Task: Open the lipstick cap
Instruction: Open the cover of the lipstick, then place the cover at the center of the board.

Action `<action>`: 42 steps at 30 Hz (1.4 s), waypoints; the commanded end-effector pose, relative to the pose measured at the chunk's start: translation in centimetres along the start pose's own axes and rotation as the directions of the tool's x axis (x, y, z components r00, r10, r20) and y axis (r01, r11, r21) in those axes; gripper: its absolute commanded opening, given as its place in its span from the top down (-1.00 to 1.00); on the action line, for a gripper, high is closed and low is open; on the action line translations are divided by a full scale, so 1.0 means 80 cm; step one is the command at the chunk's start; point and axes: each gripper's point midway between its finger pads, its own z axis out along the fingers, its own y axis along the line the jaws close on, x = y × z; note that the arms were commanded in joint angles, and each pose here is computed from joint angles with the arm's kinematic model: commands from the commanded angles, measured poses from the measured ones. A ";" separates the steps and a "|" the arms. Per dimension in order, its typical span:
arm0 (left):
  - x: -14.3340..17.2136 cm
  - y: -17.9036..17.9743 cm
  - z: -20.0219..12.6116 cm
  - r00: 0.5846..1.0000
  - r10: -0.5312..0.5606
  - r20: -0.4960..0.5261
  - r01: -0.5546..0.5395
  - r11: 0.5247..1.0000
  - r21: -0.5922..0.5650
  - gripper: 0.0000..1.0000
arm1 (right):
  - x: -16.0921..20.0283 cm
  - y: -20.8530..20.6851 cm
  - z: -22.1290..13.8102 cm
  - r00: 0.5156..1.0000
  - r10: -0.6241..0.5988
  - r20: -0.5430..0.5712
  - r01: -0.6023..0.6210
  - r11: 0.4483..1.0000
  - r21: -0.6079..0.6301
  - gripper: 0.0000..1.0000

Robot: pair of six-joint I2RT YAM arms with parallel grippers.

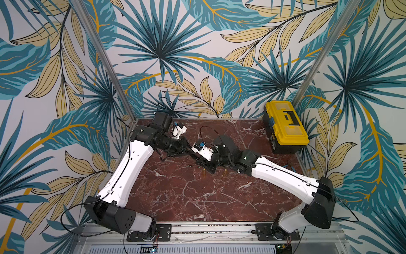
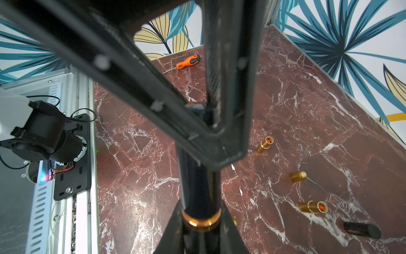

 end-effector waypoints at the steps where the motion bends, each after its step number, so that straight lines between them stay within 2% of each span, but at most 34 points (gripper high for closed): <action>1: -0.015 0.020 -0.019 0.999 -0.013 0.052 0.016 0.998 -0.059 0.88 | 0.019 -0.010 -0.014 0.999 0.030 -0.033 -0.028 0.998 0.048 0.92; 6: -0.038 0.017 -0.044 0.992 0.003 0.130 0.004 0.998 -0.057 0.88 | 0.048 -0.016 -0.009 0.994 0.031 -0.107 -0.022 0.996 0.083 0.93; 11: -0.035 0.017 -0.055 0.988 0.004 0.155 0.005 0.998 -0.057 0.86 | 0.065 -0.024 -0.016 0.990 0.018 -0.141 0.000 0.991 0.131 0.95; 14: -0.032 0.050 -0.055 0.985 -0.003 0.175 0.035 0.983 -0.179 0.86 | 0.066 -0.028 -0.021 0.990 0.019 -0.142 0.003 0.988 0.154 0.95; 16: -0.030 0.091 -0.049 0.983 -0.020 0.180 0.074 0.950 -0.304 0.86 | 0.059 -0.026 -0.023 0.993 0.028 -0.118 -0.011 0.989 0.144 0.95; 18: -0.024 0.136 -0.038 0.985 -0.052 0.163 0.118 0.896 -0.427 0.86 | 0.045 -0.022 -0.026 0.996 0.040 -0.077 -0.030 0.991 0.131 0.95; 20: -0.016 0.168 -0.022 0.986 -0.099 0.132 0.152 0.853 -0.499 0.86 | 0.031 -0.020 -0.030 0.998 0.050 -0.037 -0.045 0.992 0.119 0.94; 23: -0.013 0.193 0.004 0.992 -0.080 0.102 0.125 0.790 -0.600 0.86 | 0.011 -0.017 -0.035 0.998 0.055 0.007 -0.056 0.993 0.101 0.94; 31: -0.016 0.231 0.071 0.990 -0.086 0.116 0.140 0.766 -0.627 0.87 | -0.003 -0.020 -0.040 0.999 0.037 0.014 -0.038 0.993 0.108 0.93; 38: -0.013 0.260 0.097 0.987 -0.052 0.151 0.139 0.740 -0.658 0.88 | 0.003 -0.021 -0.040 0.999 0.041 -0.007 -0.040 0.992 0.116 0.93; 42: -0.011 0.268 0.113 0.990 -0.045 0.133 0.121 0.754 -0.646 0.86 | 0.005 -0.021 -0.037 0.999 0.050 -0.012 -0.048 0.992 0.116 0.92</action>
